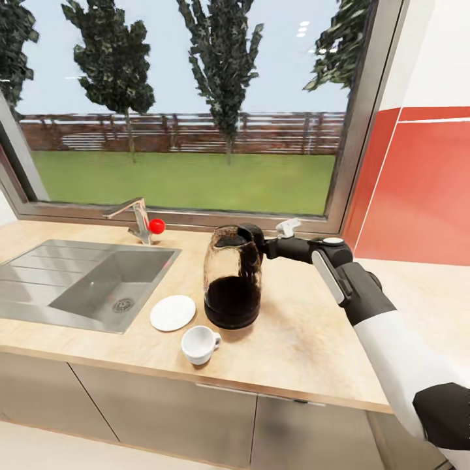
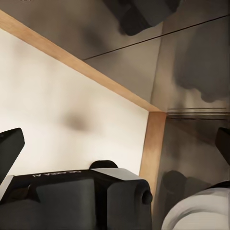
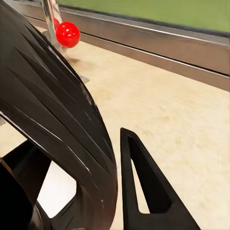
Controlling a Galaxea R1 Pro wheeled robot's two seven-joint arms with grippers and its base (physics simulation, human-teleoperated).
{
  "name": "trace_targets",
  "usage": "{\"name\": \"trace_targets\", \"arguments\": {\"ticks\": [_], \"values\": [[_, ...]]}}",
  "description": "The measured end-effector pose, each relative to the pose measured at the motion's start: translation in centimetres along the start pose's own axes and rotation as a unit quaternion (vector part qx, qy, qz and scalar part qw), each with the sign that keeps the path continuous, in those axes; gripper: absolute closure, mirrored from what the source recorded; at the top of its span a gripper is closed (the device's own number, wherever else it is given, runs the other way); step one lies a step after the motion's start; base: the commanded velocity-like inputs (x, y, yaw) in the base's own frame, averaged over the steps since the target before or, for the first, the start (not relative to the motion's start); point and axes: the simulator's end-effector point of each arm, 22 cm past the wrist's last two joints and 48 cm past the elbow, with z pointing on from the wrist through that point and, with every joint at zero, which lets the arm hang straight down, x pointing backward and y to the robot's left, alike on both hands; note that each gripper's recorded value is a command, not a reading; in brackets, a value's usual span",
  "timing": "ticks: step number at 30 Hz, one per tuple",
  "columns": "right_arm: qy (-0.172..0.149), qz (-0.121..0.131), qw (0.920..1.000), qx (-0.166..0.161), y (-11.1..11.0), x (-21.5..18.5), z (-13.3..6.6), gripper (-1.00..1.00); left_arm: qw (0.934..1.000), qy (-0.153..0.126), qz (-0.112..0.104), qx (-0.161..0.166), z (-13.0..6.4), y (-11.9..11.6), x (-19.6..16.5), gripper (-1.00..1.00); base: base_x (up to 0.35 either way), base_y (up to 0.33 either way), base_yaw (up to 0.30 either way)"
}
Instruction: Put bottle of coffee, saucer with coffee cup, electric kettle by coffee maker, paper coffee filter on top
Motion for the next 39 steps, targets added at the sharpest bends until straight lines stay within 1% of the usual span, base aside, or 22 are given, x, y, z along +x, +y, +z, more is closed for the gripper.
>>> {"name": "trace_targets", "arguments": {"ticks": [4,5,7,9,10,15,17,23,24,26,28,34,39], "values": [[0.001,0.003,0.9998,0.020,-0.5,-0.1,0.2,1.00,1.0000,0.000,0.000,0.000,0.0,0.0,0.0,-1.00,0.000,0.000,0.000],[-0.003,0.012,0.9997,0.023,-0.5,-0.3,0.3,1.00,1.0000,0.000,0.000,0.000,0.0,0.0,0.0,-1.00,0.000,0.000,0.000],[-0.011,0.031,0.9993,0.015,-0.1,-0.7,0.3,1.00,1.0000,0.000,0.000,0.000,0.0,0.0,0.0,-1.00,0.000,0.000,0.000],[-0.018,0.043,0.9989,0.008,0.2,-1.3,0.3,1.00,1.0000,0.000,0.000,0.000,0.0,0.0,0.0,-1.00,0.000,0.000,0.000],[-0.019,0.046,0.9988,0.006,0.3,-1.4,0.3,1.00,1.0000,0.000,0.000,0.000,0.0,0.0,0.0,-1.00,0.000,0.000,0.000],[-0.026,0.046,0.9986,0.005,0.3,-2.2,0.2,1.00,1.0000,0.000,0.000,0.000,0.0,0.0,0.0,-1.00,0.000,0.000,0.000],[-0.032,0.043,0.9986,0.005,0.3,-3.3,0.1,1.00,1.0000,0.001,0.000,0.000,0.0,0.0,0.0,-1.00,0.000,0.000,0.000],[-0.043,0.036,0.9982,0.021,-0.1,-5.3,0.1,1.00,1.0000,0.001,0.000,0.000,0.0,0.0,0.0,-1.00,0.000,0.000,0.000],[-0.041,0.038,0.9982,0.022,0.0,-5.3,0.1,1.00,1.0000,0.000,0.000,0.000,0.0,0.0,0.0,-1.00,0.000,0.000,0.000],[-0.025,0.043,0.9984,0.025,0.2,-5.2,0.2,1.00,1.0000,0.001,0.000,0.000,0.0,0.0,0.0,-1.00,0.000,0.000,0.070],[-0.024,0.043,0.9985,0.023,0.7,-5.8,0.1,1.00,1.0000,0.001,0.000,0.000,0.0,0.0,0.0,-1.00,0.000,0.000,0.190],[-0.023,0.040,0.9986,0.025,0.8,-6.1,0.0,1.00,1.0000,0.001,0.000,0.000,0.0,0.0,0.1,-1.00,0.000,0.032,0.245],[-0.024,0.041,0.9986,0.024,0.9,-6.1,0.0,1.00,1.0000,0.001,0.000,0.000,0.0,0.0,0.0,-1.00,0.000,0.233,0.193]]}}
